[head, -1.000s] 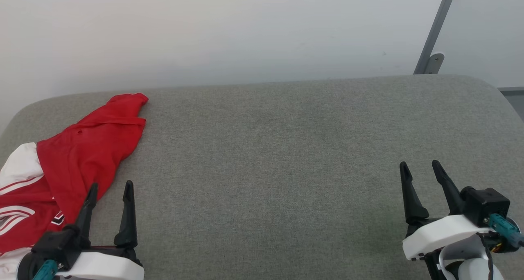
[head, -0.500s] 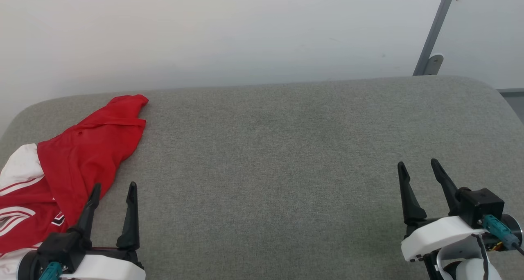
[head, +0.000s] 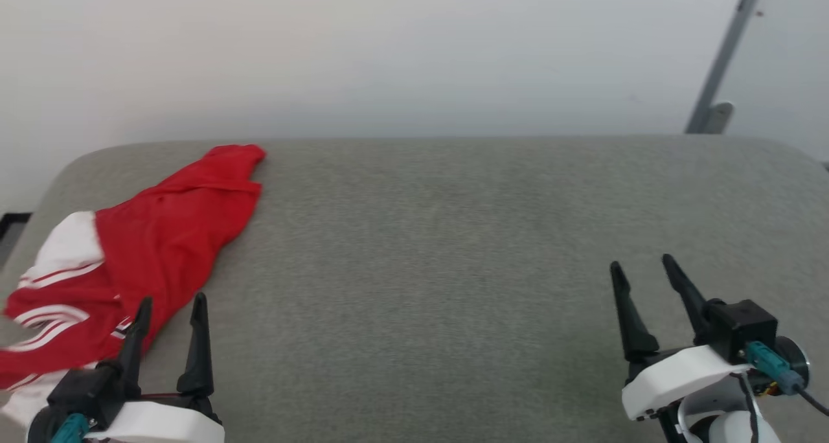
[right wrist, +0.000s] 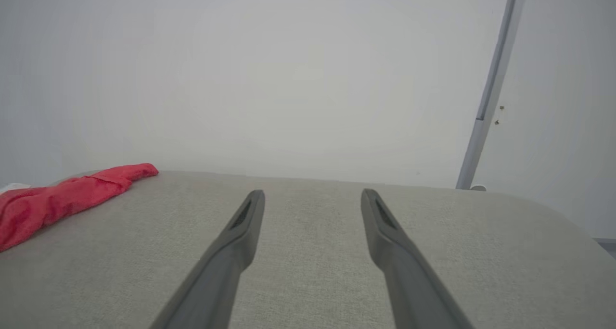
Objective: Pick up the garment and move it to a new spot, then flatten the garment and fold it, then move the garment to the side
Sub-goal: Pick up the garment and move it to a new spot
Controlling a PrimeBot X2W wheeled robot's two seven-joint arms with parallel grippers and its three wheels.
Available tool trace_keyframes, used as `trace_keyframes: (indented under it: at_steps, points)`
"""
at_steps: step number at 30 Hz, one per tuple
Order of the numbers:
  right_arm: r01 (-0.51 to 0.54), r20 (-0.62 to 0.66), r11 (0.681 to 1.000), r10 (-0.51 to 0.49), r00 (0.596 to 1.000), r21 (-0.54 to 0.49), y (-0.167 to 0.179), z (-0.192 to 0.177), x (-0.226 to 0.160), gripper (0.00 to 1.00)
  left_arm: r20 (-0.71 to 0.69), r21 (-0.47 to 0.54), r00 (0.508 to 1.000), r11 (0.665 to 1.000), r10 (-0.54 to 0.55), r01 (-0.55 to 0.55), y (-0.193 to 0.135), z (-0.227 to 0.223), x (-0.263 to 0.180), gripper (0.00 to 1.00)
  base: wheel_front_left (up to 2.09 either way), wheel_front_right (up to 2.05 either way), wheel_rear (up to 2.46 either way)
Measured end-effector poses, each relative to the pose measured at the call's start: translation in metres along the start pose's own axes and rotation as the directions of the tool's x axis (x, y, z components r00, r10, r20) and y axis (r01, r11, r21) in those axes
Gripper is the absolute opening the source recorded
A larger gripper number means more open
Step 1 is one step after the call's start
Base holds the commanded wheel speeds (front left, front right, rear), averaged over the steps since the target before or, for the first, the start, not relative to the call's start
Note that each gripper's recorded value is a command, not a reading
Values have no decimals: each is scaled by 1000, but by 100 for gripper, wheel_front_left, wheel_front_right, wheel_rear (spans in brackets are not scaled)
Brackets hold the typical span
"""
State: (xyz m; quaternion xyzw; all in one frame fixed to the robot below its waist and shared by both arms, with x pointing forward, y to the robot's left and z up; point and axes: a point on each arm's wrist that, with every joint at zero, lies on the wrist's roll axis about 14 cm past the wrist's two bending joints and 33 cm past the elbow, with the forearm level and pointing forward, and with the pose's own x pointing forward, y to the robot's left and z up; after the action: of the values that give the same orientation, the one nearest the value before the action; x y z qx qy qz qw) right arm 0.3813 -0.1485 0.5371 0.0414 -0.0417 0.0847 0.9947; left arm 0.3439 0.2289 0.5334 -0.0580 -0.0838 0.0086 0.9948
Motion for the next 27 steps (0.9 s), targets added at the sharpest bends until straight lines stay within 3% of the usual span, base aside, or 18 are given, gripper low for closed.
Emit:
trace_keyframes:
  at_steps: [11,27]
  points:
    - [-237,-24,971,238,971,14,78,-5,25,100,40,12,971,971,236,-237,68,16,-47,100,0,0,0]
    - [-541,-32,840,543,839,47,195,-6,41,100,79,-3,844,847,530,-532,137,30,-145,100,0,0,0]
